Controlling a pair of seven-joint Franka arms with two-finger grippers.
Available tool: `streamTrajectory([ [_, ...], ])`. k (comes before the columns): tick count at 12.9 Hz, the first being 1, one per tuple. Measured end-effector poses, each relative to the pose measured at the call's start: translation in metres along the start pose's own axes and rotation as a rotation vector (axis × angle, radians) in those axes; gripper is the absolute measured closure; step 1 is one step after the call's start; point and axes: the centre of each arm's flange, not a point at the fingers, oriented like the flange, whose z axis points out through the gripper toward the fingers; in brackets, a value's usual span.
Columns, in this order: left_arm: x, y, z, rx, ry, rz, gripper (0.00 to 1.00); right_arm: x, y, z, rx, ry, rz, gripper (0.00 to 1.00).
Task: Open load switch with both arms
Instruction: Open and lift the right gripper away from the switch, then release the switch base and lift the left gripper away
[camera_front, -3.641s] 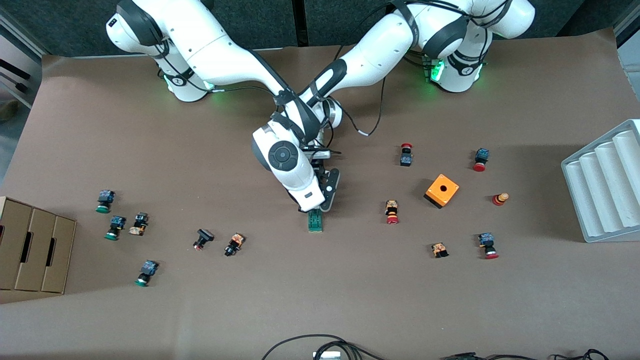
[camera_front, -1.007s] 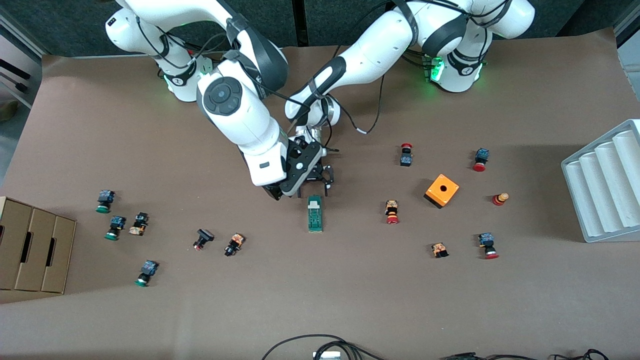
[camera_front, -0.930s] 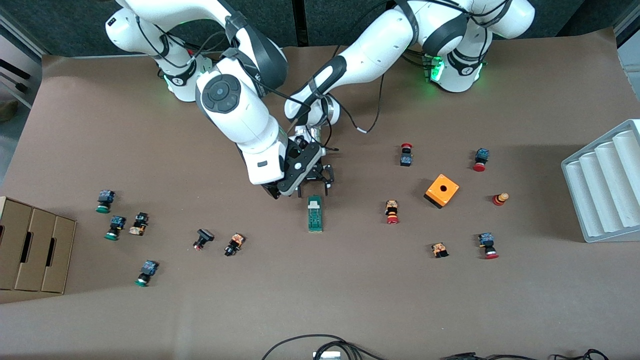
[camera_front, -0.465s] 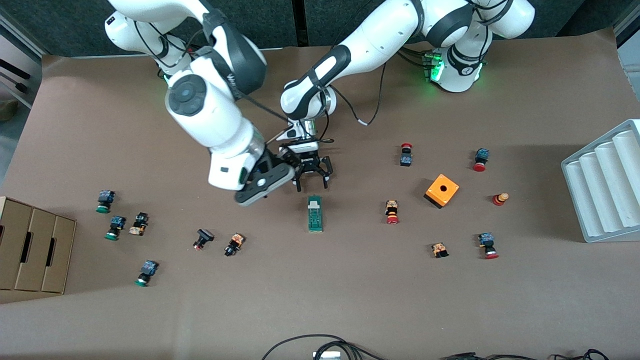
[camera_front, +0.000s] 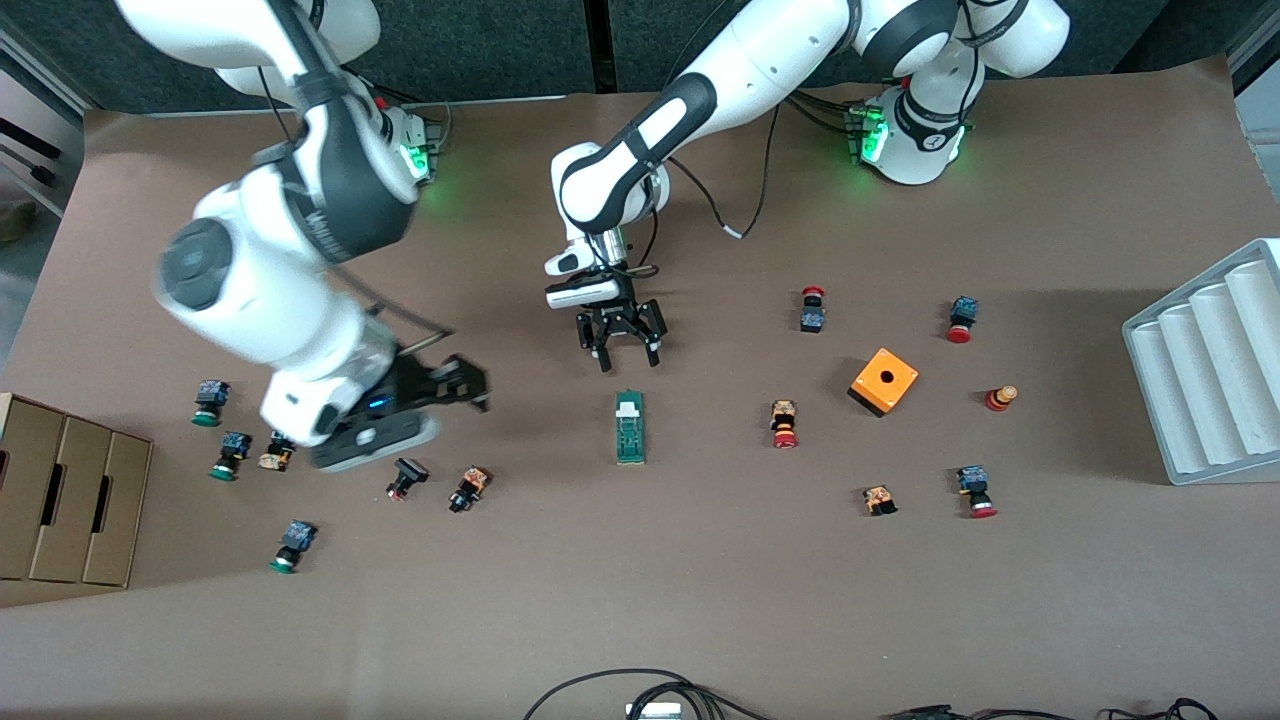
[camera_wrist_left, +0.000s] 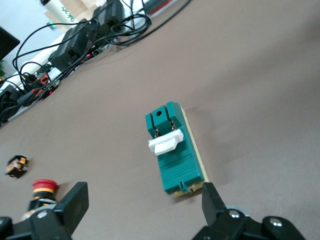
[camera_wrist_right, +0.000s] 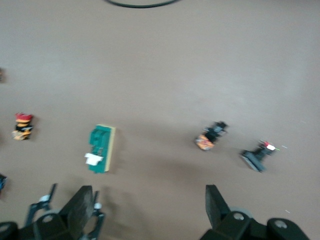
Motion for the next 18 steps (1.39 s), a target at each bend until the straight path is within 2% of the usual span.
streamTrajectory([
  [4, 0.031, -0.027, -0.02, -0.03, -0.102, 0.216, 0.0, 0.001, 0.095, -0.006, -0.094, -0.046, 0.104, 0.0],
  [7, 0.06, -0.057, -0.024, -0.068, -0.173, 0.343, 0.0, -0.006, 0.141, -0.014, -0.102, -0.093, 0.176, 0.0],
  [10, 0.099, -0.112, -0.02, -0.151, -0.278, 0.438, 0.0, -0.009, 0.183, -0.028, -0.103, -0.081, 0.242, 0.0],
  [13, 0.134, -0.172, -0.01, -0.249, -0.361, 0.46, 0.0, -0.015, 0.217, -0.044, -0.105, -0.062, 0.296, 0.0],
  [15, 0.157, -0.218, 0.0, -0.349, -0.416, 0.439, 0.0, -0.022, 0.245, -0.053, -0.133, -0.056, 0.311, 0.0],
  [18, 0.188, -0.304, 0.027, -0.53, -0.512, 0.26, 0.0, -0.025, 0.249, -0.073, -0.197, -0.04, 0.27, 0.0],
])
